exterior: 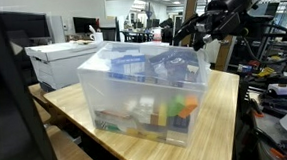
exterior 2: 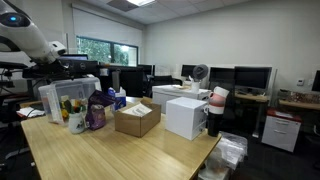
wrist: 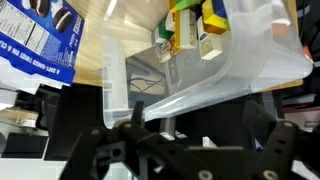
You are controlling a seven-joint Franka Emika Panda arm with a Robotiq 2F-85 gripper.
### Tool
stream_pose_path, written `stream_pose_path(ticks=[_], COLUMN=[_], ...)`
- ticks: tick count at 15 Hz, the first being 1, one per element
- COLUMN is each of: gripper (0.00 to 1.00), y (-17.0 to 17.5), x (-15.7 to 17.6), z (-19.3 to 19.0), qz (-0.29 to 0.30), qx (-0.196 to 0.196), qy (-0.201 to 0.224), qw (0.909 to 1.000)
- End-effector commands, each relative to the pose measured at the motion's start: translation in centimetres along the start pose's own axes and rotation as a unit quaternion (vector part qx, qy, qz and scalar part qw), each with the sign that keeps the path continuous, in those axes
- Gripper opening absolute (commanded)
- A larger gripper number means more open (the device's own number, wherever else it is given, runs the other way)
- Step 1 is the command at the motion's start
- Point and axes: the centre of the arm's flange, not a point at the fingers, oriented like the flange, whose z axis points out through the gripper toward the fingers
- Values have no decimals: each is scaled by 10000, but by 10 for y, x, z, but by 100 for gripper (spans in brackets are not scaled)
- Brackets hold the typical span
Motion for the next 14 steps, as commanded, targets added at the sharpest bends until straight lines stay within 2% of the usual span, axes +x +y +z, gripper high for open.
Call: stream_pose_path(ticks=[1,9,14], gripper=[100,100,100], y=[-10,-15,-19], x=[-42,-54,-53], z=[-27,-28,-31], qz=[-616,-1132,-913], qx=[169,211,304], qy=[0,78,393], qw=[9980,9933,9946])
